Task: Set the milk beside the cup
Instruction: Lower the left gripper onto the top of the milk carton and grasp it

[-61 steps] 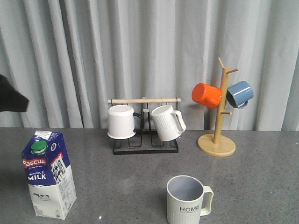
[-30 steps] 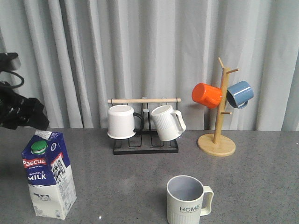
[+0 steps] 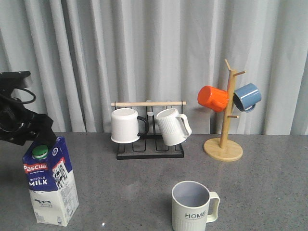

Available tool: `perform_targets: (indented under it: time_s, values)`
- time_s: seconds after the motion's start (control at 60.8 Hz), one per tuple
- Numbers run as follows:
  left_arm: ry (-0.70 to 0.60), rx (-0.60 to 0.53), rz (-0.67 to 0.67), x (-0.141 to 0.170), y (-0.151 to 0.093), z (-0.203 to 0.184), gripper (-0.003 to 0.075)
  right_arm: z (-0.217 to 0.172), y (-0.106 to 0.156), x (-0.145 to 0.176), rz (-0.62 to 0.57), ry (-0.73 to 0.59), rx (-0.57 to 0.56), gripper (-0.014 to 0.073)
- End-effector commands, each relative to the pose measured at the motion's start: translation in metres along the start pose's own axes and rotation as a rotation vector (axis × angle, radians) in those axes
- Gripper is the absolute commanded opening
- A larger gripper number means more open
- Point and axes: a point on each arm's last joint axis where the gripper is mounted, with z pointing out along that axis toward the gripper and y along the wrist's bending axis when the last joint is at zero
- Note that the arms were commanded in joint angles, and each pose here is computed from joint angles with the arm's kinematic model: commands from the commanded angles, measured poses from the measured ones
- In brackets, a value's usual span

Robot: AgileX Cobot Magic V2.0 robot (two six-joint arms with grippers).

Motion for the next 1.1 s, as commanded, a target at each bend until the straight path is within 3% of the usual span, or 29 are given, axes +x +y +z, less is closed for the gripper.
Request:
perform_targets:
  time_s: [0.0,0.691,0.905,1.086]
  values:
    - [-0.073,0.025,0.014,-0.006,-0.014,-0.02,0.0541,-0.004,-0.002,-0.012,0.004,-0.082,0.02,-0.0005]
    - [0.023,0.03,-0.01,-0.007,-0.002,0.025,0.0521,-0.004,-0.002,-0.012,0.011,-0.082,0.02,-0.0005]
    - [0.024,0.03,-0.01,-0.007,-0.002,0.026,0.0401,-0.004,-0.002,-0.012,0.011,-0.082,0.02,-0.0005]
    - [0.023,0.03,-0.01,-0.007,-0.002,0.026,0.0244,-0.004,-0.002,-0.012,0.012,-0.082,0.02,-0.0005]
